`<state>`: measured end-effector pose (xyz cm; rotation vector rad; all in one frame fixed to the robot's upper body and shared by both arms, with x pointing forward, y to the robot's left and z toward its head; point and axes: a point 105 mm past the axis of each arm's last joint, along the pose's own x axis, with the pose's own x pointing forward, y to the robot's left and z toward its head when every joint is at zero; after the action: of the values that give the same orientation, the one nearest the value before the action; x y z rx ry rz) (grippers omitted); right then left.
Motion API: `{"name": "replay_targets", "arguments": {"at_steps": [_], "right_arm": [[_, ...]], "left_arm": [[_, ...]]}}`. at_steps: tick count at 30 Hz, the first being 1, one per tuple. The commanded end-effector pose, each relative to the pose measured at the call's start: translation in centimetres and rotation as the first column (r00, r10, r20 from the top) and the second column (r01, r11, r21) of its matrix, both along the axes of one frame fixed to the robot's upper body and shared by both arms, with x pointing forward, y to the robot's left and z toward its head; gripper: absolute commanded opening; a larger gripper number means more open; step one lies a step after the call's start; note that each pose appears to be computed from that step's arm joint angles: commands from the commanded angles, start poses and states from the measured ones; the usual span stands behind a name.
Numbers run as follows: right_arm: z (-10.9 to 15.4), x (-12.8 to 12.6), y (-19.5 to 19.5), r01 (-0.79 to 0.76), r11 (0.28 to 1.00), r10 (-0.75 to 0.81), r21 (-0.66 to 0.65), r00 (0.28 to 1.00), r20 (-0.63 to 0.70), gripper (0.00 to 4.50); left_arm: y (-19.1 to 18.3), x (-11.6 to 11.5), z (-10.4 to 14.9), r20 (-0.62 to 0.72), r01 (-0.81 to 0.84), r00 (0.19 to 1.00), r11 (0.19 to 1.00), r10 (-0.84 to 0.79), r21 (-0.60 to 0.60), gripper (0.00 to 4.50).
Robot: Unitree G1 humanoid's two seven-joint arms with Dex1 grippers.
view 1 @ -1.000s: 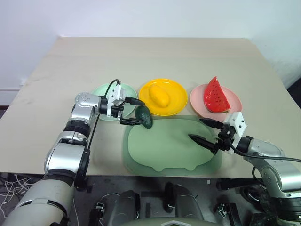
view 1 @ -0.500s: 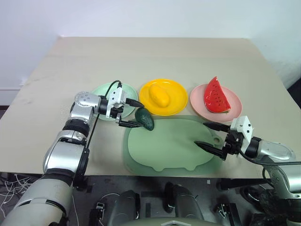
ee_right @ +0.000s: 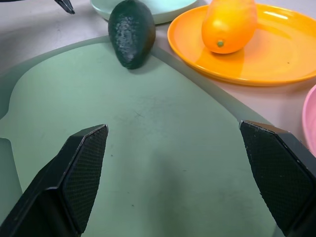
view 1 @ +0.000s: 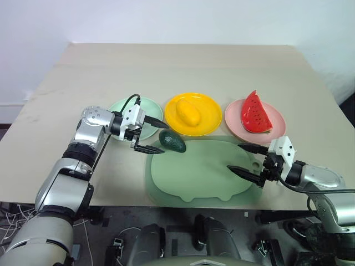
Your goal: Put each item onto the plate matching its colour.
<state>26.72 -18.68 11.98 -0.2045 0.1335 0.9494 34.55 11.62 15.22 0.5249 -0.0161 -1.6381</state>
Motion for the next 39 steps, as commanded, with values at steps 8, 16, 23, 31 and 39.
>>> {"name": "replay_targets", "arguments": {"at_steps": [8,16,23,31,39], "right_arm": [[0.8,0.3,0.5,0.003,1.000,-0.004,0.020,0.999,0.032,4.50],[0.7,0.3,0.4,0.025,0.999,-0.026,0.022,0.999,0.032,4.50],[0.8,0.3,0.3,0.040,0.999,-0.041,0.024,0.998,0.043,4.50],[1.1,0.5,0.3,0.040,0.999,-0.042,0.028,0.998,0.047,4.50],[0.9,0.5,0.4,0.040,0.999,-0.042,0.030,0.998,0.040,4.50]], "left_arm": [[-1.2,1.3,0.3,0.035,-0.023,0.999,0.998,0.025,-0.054,4.44],[-1.4,1.4,-1.5,-0.007,-0.044,0.999,0.999,0.044,0.012,4.44],[-1.8,1.2,-2.5,-0.032,-0.066,0.997,0.998,0.066,-0.001,4.44],[-2.2,1.2,-3.3,-0.031,-0.083,0.996,0.996,0.083,0.007,3.88],[-1.9,1.6,-1.5,-0.022,-0.100,0.995,0.994,0.099,-0.048,3.30]]}}
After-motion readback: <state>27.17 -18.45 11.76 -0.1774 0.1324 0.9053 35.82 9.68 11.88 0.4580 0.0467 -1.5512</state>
